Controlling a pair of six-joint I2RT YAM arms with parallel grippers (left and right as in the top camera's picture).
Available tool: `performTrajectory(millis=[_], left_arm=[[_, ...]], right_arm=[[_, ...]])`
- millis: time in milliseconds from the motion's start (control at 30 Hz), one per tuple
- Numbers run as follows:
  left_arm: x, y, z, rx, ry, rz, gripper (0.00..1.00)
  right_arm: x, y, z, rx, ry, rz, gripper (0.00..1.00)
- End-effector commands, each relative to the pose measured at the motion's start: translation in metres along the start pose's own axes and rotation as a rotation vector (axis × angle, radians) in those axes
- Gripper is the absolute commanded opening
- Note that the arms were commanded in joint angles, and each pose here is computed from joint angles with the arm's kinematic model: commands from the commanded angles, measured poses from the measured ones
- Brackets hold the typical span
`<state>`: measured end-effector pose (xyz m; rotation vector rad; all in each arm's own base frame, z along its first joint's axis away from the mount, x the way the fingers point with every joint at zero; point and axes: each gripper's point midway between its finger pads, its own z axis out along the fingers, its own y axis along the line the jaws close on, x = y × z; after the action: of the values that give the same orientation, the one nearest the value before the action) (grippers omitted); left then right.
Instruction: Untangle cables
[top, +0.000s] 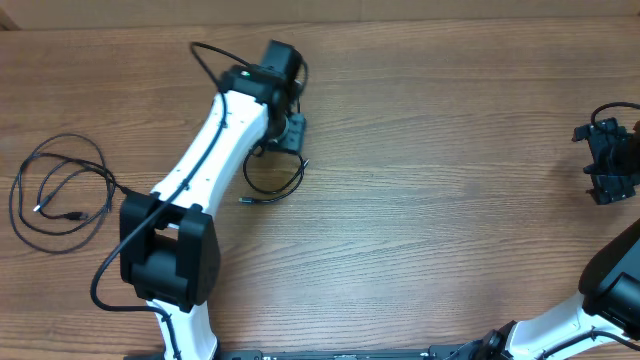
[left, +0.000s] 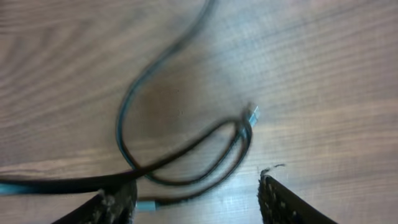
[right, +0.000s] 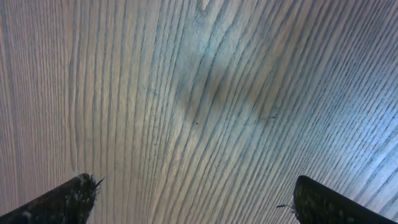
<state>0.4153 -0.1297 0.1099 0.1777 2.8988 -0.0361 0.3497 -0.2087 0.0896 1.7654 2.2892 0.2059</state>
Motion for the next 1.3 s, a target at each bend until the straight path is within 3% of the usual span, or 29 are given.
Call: performTrajectory(millis=[0,100,167,200,267,333,367,433,467,533,600,833,1033,1267], left_arm=[[-0.019,0.014,-0.008,0.020,-0.064,-0.114,0.62],[-0.029,0.025,-0.008,0.002,-0.103,-0.134,0.59],[-0.035,0.027,-0.007,0.006,-0.127,-0.140,0.47],[-0.039,0.026,-0.007,0.009,-0.142,-0.140,0.36],[-0.046,0.025,-0.006,0.015,-0.174,-0.140,0.28],[-0.053,0.024,-0.004,0.022,-0.206,-0.142,0.33],[-0.056,0.024,-0.004,0.026,-0.218,-0.143,0.42],[-0.058,0.023,-0.001,0.030,-0.231,-0.156,0.43],[-0.058,0.023,0.000,0.031,-0.233,-0.160,0.39],[-0.055,0.021,0.006,0.035,-0.228,-0.158,0.16],[-0.048,0.017,0.014,0.042,-0.211,-0.148,0.06],[-0.015,-0.005,0.043,0.048,-0.134,-0.021,0.05],[0.012,0.018,0.062,-0.099,-0.076,0.001,0.14],[0.048,0.026,0.083,-0.118,0.017,0.007,0.08]], right_arm=[[-0.001,-0.001,-0.002,0.000,-0.008,0.003,1.00],[-0.001,-0.001,-0.002,0.000,-0.008,0.003,1.00],[-0.001,-0.001,-0.002,0.000,-0.008,0.003,1.00],[-0.001,-0.001,-0.002,0.000,-0.008,0.003,1.00],[-0.001,-0.001,-0.002,0.000,-0.008,0.003,1.00],[-0.001,-0.001,-0.002,0.000,-0.008,0.003,1.00],[-0.001,-0.001,-0.002,0.000,-0.008,0.003,1.00],[-0.001,-0.001,-0.002,0.000,-0.008,0.003,1.00],[-0.001,-0.001,-0.002,0.000,-0.008,0.003,1.00],[-0.001,-0.001,-0.002,0.000,-0.008,0.003,1.00],[-0.001,-0.001,-0.002,0.000,-0.008,0.003,1.00],[-0.001,-0.001,-0.002,0.000,-0.008,0.003,1.00],[-0.001,-0.001,-0.002,0.000,-0.008,0.003,1.00],[-0.001,-0.001,-0.002,0.000,-0.008,0.003,1.00]])
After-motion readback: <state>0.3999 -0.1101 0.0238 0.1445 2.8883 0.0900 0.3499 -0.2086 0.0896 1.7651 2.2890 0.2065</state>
